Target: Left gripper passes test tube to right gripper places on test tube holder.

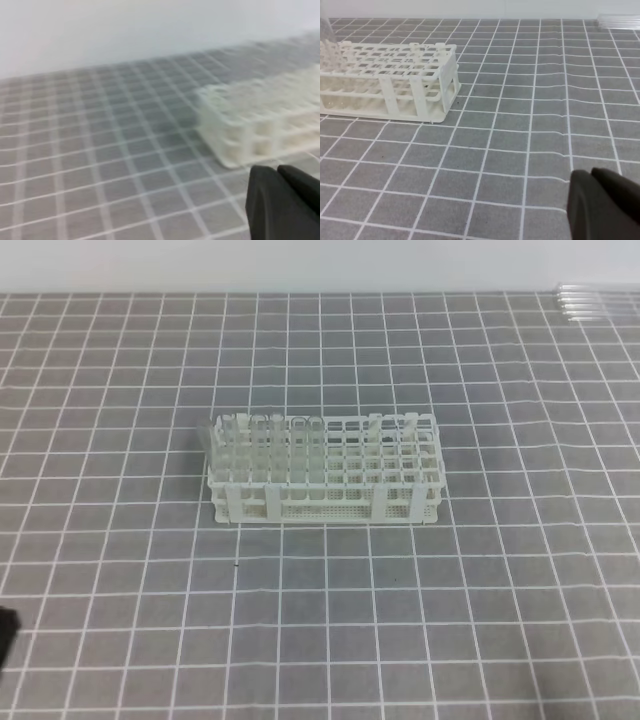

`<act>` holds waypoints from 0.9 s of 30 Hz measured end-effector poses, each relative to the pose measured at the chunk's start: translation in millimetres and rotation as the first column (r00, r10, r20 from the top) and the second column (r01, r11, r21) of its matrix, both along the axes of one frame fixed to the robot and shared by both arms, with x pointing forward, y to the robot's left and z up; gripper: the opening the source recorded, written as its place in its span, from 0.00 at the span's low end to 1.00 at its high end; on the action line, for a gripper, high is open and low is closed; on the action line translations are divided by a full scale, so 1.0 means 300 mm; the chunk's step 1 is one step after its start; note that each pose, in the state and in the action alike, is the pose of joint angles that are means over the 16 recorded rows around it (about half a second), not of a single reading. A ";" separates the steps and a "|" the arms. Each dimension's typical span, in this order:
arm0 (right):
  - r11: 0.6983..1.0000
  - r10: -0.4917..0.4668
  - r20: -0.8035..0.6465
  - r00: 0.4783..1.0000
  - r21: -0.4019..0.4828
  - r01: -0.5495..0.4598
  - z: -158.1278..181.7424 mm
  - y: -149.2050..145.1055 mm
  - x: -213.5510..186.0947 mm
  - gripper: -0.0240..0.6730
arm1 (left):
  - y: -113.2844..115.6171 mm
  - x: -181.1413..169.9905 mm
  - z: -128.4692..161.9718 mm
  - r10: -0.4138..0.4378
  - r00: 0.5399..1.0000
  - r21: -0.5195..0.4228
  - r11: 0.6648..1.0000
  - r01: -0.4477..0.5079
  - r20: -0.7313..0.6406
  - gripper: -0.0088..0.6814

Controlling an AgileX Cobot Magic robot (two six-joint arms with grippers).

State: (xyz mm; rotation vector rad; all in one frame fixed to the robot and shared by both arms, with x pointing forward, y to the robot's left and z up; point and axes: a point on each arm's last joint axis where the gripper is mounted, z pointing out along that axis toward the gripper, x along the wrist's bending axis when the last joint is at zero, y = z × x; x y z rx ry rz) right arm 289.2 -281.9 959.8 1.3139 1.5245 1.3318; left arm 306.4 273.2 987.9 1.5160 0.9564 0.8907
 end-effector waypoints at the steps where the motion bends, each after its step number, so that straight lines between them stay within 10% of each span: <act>1: 1.000 0.000 0.000 1.000 0.000 0.000 0.000 0.000 0.000 0.02 | 0.010 -0.003 0.002 0.033 0.999 -0.008 0.999 -0.033 0.012 0.01; 12: 1.000 0.000 -0.002 1.000 0.001 0.000 0.000 0.000 0.000 0.02 | 0.070 -0.038 -0.030 0.261 0.964 -0.103 0.961 -0.256 0.040 0.01; 27: 1.000 0.000 -0.003 1.000 0.002 0.000 0.000 0.000 0.000 0.02 | 0.061 -0.045 -0.073 0.233 0.972 -0.054 0.971 -0.235 -0.032 0.01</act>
